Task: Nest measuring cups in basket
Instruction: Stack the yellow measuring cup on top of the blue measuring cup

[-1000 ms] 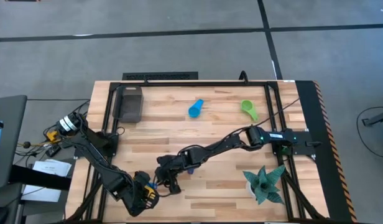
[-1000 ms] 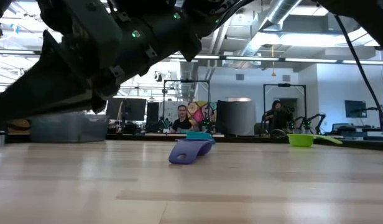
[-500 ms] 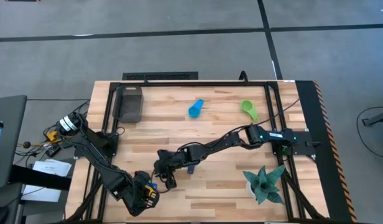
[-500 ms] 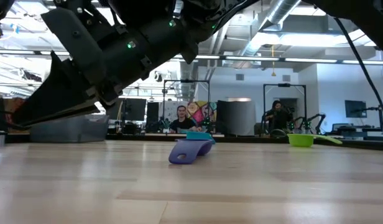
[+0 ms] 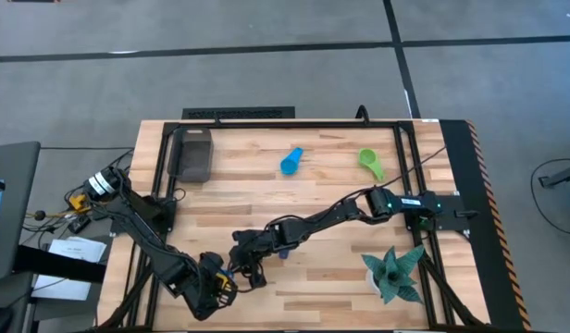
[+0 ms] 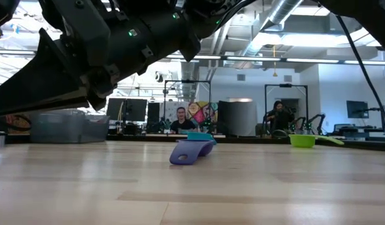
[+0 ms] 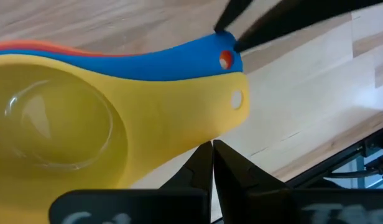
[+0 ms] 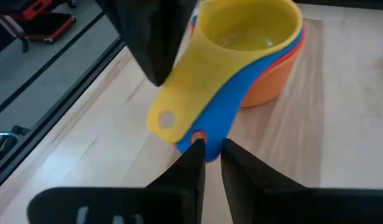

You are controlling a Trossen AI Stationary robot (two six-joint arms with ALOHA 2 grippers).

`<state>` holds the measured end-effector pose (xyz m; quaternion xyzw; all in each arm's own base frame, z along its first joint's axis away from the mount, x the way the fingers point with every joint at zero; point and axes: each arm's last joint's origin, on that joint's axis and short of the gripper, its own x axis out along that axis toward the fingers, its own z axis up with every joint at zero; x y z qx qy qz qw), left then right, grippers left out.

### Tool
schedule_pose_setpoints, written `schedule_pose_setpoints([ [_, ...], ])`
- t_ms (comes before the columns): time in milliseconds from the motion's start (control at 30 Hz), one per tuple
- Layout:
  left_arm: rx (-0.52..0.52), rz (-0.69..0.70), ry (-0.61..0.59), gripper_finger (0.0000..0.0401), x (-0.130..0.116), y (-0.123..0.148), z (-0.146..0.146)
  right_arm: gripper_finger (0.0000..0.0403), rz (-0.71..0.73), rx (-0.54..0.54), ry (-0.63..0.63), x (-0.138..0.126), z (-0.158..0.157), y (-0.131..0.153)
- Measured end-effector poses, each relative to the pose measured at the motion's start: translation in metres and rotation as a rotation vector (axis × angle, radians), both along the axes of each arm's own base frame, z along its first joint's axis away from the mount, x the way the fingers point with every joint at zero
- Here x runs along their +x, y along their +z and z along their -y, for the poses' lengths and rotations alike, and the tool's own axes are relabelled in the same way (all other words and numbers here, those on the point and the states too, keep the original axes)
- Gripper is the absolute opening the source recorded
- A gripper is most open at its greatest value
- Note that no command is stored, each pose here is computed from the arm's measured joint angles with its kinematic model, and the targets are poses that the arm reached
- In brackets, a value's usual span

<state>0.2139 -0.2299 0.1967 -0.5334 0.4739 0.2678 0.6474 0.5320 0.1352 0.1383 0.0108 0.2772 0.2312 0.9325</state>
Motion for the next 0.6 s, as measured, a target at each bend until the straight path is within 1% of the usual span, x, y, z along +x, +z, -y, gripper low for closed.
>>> schedule_pose_setpoints([
  [100,0.017,0.018,0.014,0.0,0.001,0.0,-0.001,0.0075,-0.008,0.018,0.03,-0.001,-0.001,0.0],
  [300,0.025,0.042,0.045,0.0,0.002,0.001,-0.002,0.0075,-0.038,0.016,0.029,-0.002,0.0,-0.003],
  [467,0.02,0.047,0.034,0.0,0.004,0.008,0.001,0.0075,-0.061,0.02,0.006,-0.001,0.007,-0.004],
  [600,0.045,0.037,0.032,0.0,0.002,0.019,0.004,0.0075,-0.097,0.084,-0.06,0.002,0.018,-0.004],
])
